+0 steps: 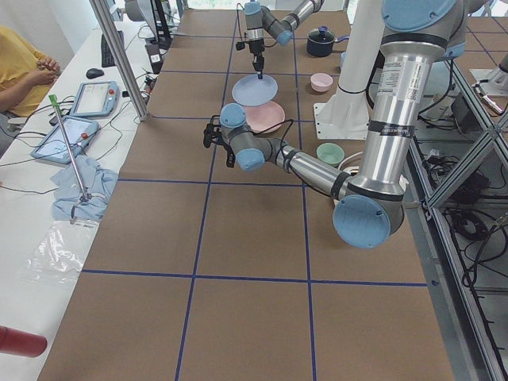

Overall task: Stack three plates with pink and blue
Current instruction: 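Lift the light blue plate with the right gripper while the left arm draws back, then lower the light blue plate onto the pink plate and open the right gripper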

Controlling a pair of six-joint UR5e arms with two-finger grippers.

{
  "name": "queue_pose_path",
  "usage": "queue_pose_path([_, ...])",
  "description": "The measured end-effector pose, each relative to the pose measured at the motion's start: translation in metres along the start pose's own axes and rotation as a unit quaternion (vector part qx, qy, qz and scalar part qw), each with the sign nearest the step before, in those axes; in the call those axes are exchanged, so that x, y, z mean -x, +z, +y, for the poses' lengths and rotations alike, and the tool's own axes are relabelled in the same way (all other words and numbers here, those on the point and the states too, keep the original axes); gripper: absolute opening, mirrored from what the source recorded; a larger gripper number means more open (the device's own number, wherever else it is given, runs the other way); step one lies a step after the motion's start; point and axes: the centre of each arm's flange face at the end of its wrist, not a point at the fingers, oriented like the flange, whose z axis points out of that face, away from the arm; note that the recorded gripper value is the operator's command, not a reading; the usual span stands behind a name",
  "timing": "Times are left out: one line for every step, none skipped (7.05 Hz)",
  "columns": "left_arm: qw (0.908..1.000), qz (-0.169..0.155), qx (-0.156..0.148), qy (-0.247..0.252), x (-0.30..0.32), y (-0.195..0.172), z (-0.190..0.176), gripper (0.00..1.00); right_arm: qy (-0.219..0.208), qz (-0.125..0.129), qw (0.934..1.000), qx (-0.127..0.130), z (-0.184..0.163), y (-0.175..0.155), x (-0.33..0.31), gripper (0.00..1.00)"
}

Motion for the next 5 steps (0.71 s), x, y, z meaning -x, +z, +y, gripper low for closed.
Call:
queue_pose_path([1.0000, 0.000, -0.001, 0.001, -0.001, -0.001, 0.000, 0.75, -0.001, -0.008, 0.9999, -0.011, 0.018, 0.020, 0.019, 0.00])
queue_pose_path([1.0000, 0.000, -0.001, 0.001, -0.001, -0.001, 0.000, 0.75, 0.000, -0.012, 0.9998, -0.017, 0.026, 0.028, 0.029, 0.00])
queue_pose_path([1.0000, 0.000, -0.001, 0.001, 0.000, -0.001, 0.001, 0.75, 0.002, -0.011, 0.9997, -0.021, 0.027, 0.032, 0.032, 0.00])
queue_pose_path([1.0000, 0.000, -0.001, 0.001, 0.000, -0.001, 0.001, 0.75, 0.005, -0.007, 0.9997, -0.024, 0.024, 0.036, 0.032, 0.00])
queue_pose_path([1.0000, 0.000, 0.000, 0.001, -0.001, 0.000, 0.002, 0.75, 0.006, -0.004, 0.9997, -0.025, 0.022, 0.039, 0.033, 0.00])
